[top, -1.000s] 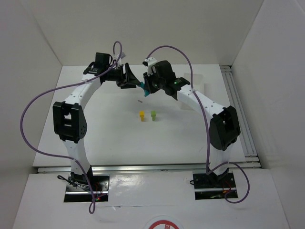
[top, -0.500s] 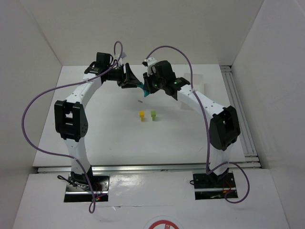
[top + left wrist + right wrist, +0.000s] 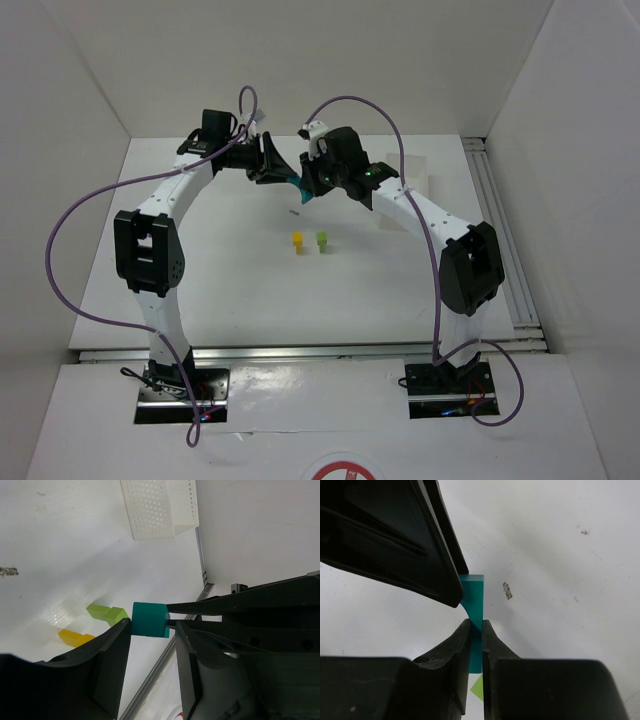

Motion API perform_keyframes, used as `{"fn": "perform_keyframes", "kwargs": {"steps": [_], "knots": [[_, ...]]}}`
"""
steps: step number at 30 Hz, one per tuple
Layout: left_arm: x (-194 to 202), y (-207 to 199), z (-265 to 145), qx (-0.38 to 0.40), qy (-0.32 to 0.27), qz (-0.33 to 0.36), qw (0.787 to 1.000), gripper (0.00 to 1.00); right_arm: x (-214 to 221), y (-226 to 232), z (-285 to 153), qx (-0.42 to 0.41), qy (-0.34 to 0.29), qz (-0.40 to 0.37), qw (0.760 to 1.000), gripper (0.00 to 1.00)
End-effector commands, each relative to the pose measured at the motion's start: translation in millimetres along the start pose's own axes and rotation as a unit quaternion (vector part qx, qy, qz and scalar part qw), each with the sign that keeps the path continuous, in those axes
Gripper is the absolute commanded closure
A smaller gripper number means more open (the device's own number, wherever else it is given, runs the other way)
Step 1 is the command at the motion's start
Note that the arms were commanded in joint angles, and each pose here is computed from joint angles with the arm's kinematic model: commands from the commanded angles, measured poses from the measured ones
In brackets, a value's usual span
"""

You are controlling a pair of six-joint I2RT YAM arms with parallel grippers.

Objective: Build the wood block tower

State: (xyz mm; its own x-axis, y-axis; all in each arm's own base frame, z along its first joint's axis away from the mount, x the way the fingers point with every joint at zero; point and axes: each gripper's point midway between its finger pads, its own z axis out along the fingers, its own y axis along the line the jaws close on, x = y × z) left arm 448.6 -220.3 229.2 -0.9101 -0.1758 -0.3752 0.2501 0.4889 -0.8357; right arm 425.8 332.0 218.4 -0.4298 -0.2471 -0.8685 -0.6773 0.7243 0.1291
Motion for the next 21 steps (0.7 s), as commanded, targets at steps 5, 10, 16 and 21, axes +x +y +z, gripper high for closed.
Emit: {"fn": "perform_keyframes", "kwargs": {"steps": [5,10,16,21], "knots": [[-4.8,-9.3,-0.9,0.023,0.0,0.015,1.0,0.49,-38.8,3.9,-12.9,-0.008,-0.05,-0.018,0.999,0.85],[-4.8,-9.3,-0.9,0.023,0.0,0.015,1.0,0.49,-40.6,10.5,-12.1,-0.017,-0.054,-0.021,0.998,0.85],[-4.8,-9.3,-0.9,0.023,0.0,0.015,1.0,0.51,-40.6,10.5,-12.1,-0.017,-0.054,-0.021,0.998,0.85],[-2.2,-11.8,1.9,0.024,0.003,0.017,1.0,0.74,-40.7,8.9,-12.1,-0.012,-0.054,-0.021,0.998,0.85]]}}
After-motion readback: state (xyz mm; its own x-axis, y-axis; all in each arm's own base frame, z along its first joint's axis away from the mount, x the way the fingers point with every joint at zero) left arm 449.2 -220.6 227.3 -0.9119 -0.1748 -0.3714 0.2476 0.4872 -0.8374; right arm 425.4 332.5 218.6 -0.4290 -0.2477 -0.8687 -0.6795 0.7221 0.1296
